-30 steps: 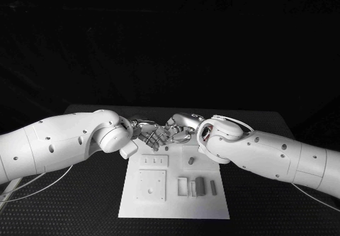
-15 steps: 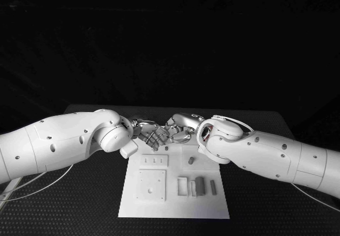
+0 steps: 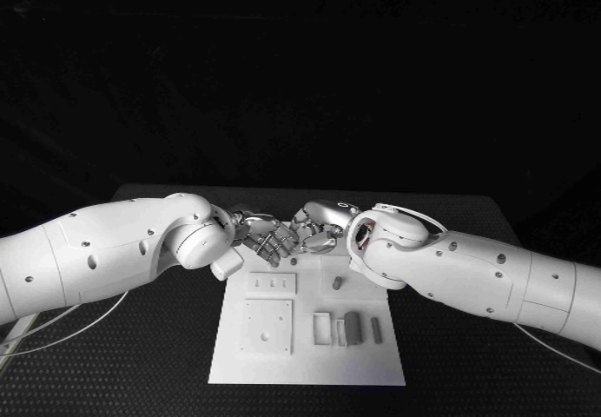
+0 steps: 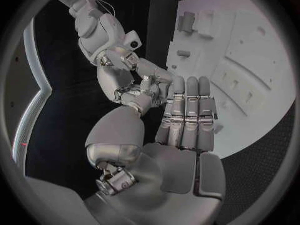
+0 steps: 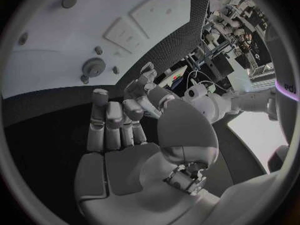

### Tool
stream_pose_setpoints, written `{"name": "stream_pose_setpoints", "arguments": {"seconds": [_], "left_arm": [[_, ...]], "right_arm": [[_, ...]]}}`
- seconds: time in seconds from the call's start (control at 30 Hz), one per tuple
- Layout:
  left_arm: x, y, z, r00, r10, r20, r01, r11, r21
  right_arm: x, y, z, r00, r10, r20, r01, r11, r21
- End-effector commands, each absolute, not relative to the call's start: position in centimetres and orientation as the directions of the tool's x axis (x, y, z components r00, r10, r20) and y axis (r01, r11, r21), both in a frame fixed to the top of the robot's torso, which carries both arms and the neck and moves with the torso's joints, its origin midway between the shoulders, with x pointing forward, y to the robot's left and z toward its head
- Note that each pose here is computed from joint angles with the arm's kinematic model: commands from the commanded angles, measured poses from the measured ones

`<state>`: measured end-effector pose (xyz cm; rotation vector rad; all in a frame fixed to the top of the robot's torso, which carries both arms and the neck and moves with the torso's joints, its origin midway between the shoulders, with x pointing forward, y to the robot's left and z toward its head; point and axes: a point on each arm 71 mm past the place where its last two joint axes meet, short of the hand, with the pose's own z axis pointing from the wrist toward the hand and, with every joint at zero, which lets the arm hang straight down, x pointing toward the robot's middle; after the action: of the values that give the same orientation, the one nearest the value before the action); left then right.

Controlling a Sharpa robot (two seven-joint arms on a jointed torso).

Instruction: Assemble the parts on the task board

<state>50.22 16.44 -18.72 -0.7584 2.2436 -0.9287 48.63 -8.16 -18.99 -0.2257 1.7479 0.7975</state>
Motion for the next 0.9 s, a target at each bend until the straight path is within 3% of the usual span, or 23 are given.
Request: {"name": "stream_pose_setpoints", "arguments": {"seconds": [0.03, 0.9], "left_arm": [[50.07, 15.76, -18.4, -0.681, -0.671, -0.293, -0.248, 0.588, -0.77], [50.27, 15.89, -18.31, -0.657, -0.685, -0.315, -0.24, 0.586, -0.774]], "right_arm": [[48.24, -7.6, -19.11, -0.356, 0.229, -0.906, -0.545, 0.737, 0.401], [48.24, -7.62, -19.49, -0.358, 0.24, -0.902, -0.532, 0.742, 0.408]]}}
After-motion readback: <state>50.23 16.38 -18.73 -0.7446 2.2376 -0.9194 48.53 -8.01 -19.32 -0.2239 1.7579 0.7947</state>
